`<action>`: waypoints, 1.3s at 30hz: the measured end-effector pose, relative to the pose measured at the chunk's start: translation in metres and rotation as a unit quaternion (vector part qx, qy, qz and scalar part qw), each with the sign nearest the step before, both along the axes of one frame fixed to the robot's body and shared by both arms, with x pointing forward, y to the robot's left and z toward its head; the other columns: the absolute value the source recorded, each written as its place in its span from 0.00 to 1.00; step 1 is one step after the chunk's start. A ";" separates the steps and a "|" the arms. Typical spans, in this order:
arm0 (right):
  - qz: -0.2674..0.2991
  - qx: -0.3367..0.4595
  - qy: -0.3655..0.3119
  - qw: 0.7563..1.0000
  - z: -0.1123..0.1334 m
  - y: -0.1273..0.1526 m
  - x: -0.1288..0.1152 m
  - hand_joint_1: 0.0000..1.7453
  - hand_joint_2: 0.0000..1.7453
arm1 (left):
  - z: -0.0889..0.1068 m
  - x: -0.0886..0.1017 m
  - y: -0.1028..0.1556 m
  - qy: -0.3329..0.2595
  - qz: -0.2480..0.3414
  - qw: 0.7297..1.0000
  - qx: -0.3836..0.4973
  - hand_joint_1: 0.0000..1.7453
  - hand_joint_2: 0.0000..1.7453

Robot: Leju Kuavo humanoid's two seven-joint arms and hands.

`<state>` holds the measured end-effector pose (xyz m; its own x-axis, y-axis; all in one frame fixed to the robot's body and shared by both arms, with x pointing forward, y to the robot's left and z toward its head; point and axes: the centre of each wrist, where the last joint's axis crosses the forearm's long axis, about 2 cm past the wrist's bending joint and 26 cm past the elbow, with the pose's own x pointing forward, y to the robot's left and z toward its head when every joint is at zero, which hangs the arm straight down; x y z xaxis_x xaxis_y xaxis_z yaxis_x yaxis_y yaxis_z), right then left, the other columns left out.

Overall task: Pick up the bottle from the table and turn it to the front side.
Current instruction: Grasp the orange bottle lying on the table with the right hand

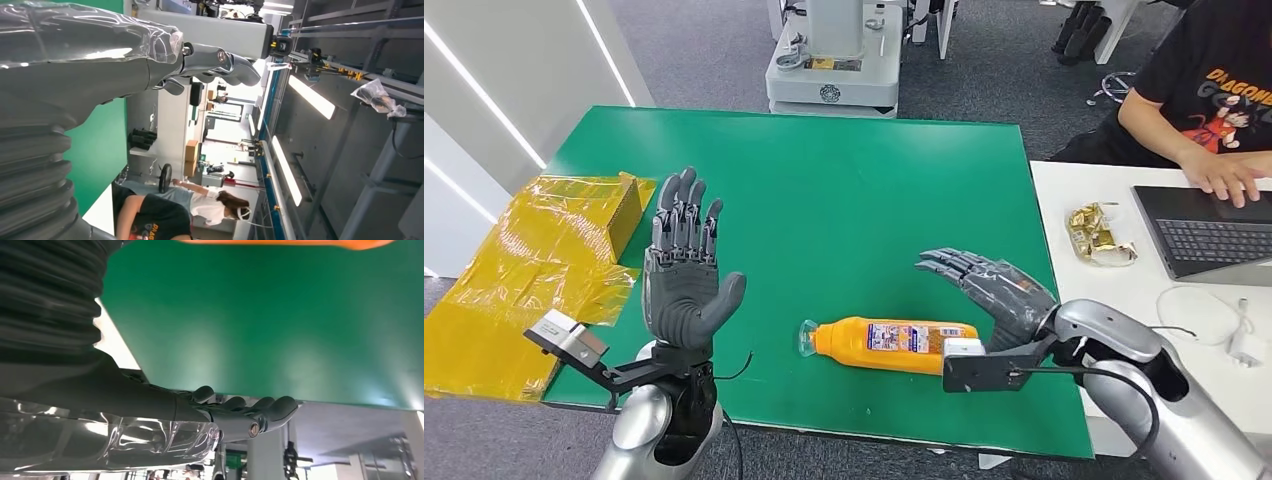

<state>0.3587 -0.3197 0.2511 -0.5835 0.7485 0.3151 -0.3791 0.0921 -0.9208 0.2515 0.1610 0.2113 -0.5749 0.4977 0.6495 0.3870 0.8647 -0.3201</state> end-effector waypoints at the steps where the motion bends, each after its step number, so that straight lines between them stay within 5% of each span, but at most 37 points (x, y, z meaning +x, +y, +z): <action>1: -0.001 -0.006 0.006 1.000 0.002 -0.002 0.004 0.00 1.00 | 0.000 0.000 0.000 -0.002 0.002 1.000 0.001 0.00 1.00; 19: 0.048 -0.085 0.148 0.984 -0.021 -0.005 0.054 0.00 1.00 | 0.005 0.009 0.007 -0.012 0.029 0.999 -0.024 0.00 1.00; 39: 0.077 -0.157 0.024 0.984 -0.067 0.006 0.052 0.00 1.00 | 0.006 0.011 0.009 -0.015 0.036 0.999 -0.023 0.00 1.00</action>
<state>0.4106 -0.3133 0.1838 -0.6870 0.7178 0.1130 -0.4107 -0.2553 -0.8753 0.2625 0.1696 0.2174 -0.6286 0.4840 0.6088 0.3343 0.8749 -0.3504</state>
